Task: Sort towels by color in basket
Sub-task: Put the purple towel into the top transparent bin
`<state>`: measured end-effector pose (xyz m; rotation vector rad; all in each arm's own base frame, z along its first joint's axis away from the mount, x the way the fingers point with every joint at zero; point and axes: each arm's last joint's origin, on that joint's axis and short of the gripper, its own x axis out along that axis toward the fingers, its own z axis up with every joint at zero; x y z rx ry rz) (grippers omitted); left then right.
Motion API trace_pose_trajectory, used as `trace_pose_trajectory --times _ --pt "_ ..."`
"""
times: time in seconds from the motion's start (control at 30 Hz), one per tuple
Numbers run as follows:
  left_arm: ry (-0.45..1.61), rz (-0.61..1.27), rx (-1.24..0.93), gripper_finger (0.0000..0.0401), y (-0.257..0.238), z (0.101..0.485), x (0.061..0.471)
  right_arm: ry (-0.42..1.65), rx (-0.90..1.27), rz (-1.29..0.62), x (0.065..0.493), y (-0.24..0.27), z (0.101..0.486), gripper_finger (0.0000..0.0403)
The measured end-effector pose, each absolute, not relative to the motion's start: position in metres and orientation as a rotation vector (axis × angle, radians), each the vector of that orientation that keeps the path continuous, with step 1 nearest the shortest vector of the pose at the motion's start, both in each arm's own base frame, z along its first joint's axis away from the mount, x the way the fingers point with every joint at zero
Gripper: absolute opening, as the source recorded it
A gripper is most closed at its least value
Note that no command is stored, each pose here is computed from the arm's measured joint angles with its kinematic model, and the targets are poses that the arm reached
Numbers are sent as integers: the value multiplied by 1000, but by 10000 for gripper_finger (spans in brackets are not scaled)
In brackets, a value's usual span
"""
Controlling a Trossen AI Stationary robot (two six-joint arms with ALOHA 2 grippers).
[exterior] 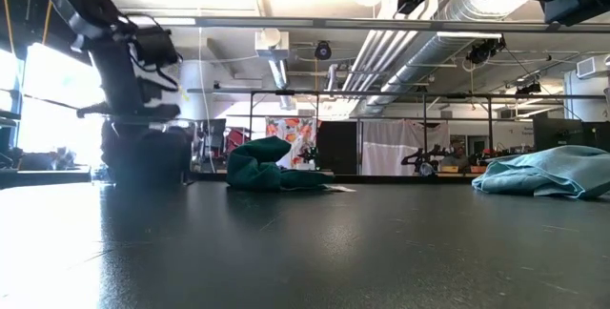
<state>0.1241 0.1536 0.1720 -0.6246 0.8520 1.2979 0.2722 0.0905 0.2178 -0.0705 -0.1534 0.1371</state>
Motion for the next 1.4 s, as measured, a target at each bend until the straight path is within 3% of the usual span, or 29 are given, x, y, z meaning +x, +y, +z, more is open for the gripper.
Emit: trace_pose_trajectory --times 0.4,0.83,1.0,1.23,1.4 --pt "1009 1226 -573 22 173 167 123 -152 -69 130 272 90 218 94" --pt "1043 1055 -540 104 174 227 128 -152 -70 126 272 90 218 94" --pt "989 982 -562 117 155 250 127 -152 -64 127 272 90 218 94" --pt "944 671 -524 117 99 255 146 -152 -64 126 272 90 218 94" --pt "1000 746 -428 117 76 242 151 -152 -64 126 272 90 218 94"
